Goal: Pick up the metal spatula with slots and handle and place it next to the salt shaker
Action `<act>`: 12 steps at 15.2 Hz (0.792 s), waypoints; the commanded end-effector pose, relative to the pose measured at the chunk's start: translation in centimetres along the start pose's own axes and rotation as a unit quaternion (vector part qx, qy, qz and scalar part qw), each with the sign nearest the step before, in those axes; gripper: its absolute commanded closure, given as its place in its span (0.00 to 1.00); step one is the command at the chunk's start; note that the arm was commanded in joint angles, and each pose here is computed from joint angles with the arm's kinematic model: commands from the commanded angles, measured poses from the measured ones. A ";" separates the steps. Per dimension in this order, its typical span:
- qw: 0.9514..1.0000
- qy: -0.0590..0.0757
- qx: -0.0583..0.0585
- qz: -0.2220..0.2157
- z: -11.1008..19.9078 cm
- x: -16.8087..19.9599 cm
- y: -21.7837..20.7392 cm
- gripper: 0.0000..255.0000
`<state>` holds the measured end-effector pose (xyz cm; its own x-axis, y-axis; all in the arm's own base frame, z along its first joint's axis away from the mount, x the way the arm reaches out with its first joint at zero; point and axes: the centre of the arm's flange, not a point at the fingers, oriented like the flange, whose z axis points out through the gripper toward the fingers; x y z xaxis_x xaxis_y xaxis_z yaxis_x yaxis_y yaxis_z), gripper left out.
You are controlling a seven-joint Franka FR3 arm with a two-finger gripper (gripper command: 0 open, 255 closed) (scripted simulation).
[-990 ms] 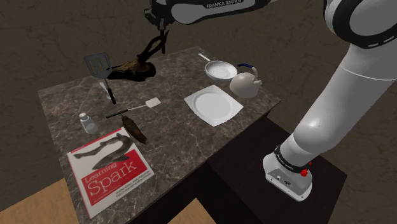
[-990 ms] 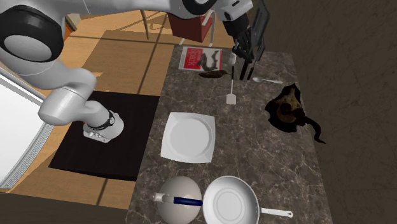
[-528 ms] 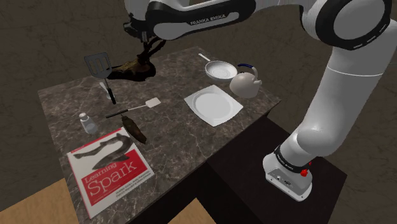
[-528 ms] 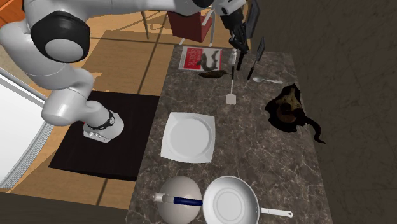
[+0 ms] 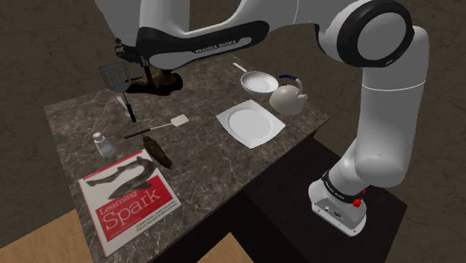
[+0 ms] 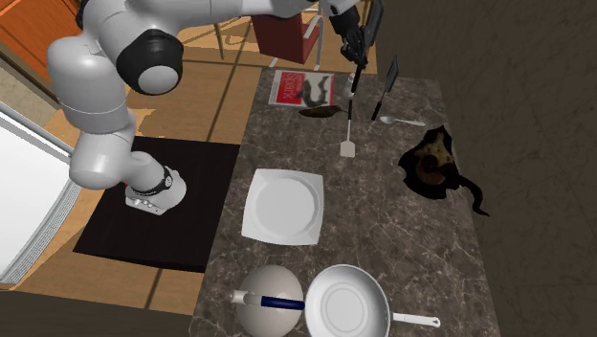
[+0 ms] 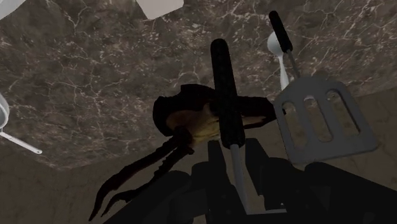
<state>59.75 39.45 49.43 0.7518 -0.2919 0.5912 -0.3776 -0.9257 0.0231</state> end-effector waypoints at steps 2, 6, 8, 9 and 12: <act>1.000 0.000 -0.001 0.001 0.4 -2.2 -3.5 1.00; 1.000 0.000 -0.001 0.001 0.7 -4.9 -8.0 1.00; 1.000 0.000 -0.001 0.001 1.2 -6.1 -9.5 1.00; 1.000 0.000 -0.001 0.001 1.6 -6.4 -9.5 1.00; 1.000 0.000 -0.001 0.001 2.9 -7.3 -9.5 1.00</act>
<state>59.49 49.64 43.03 0.7515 -0.2922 0.5915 -0.3788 -0.9252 0.0241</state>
